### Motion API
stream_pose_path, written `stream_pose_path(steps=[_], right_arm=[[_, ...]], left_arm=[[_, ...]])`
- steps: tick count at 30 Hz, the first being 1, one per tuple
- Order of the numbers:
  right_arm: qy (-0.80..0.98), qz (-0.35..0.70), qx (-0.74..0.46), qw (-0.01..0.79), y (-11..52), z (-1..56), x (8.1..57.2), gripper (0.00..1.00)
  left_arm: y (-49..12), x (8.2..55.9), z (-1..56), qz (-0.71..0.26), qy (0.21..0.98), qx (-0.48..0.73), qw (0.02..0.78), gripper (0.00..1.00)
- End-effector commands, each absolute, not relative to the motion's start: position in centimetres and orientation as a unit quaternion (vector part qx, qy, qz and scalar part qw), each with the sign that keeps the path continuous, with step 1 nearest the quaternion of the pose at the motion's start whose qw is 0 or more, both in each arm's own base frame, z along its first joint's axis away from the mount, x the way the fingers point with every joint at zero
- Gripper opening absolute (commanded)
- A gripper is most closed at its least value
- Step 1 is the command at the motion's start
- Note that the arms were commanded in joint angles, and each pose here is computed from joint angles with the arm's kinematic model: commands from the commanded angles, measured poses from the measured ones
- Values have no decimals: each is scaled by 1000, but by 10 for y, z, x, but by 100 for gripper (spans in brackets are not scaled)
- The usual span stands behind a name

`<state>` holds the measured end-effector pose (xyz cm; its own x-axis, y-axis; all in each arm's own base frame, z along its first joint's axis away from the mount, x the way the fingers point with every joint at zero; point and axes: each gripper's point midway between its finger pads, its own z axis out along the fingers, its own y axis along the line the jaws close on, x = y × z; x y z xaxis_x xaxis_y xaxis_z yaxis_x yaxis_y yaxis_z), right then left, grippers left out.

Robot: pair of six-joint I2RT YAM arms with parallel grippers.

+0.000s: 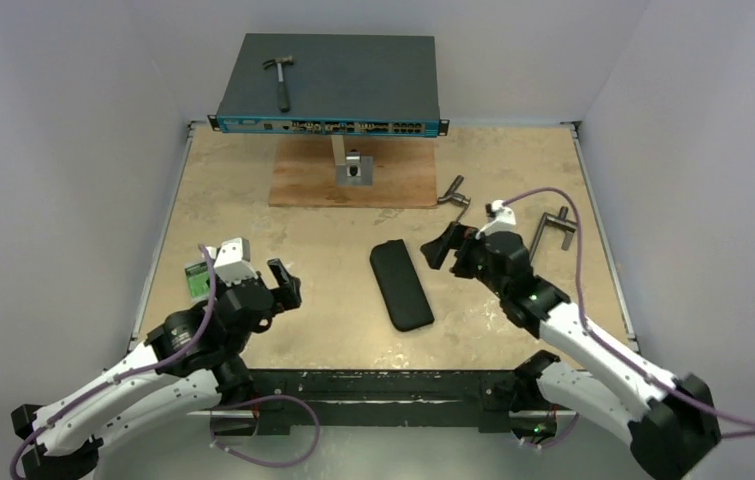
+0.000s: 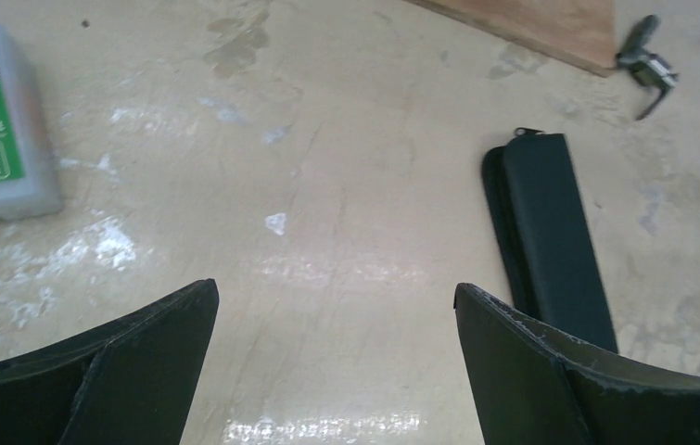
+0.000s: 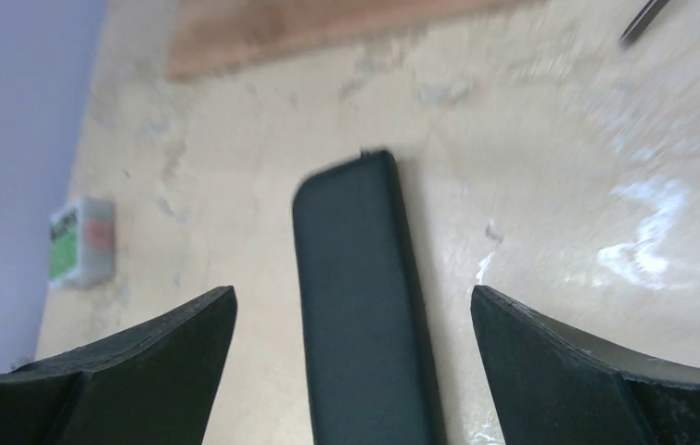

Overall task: Sort the hair-cutting tools
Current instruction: Reset both arms

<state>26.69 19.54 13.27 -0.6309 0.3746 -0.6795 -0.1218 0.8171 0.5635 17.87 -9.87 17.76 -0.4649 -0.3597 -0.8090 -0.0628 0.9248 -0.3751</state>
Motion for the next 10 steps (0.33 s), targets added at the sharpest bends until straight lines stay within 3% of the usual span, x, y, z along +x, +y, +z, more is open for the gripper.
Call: stream_pose_path(steps=[1, 5, 10], right_arm=[[827, 216, 103, 509, 141, 164, 261, 99], [795, 194, 135, 559, 112, 180, 254, 99], [790, 195, 155, 560, 105, 183, 249, 99]], left_arm=[[-76, 175, 166, -90, 851, -182, 484, 100], [-84, 172, 148, -86, 866, -187, 455, 100], [-91, 173, 142, -94, 869, -192, 446, 100]])
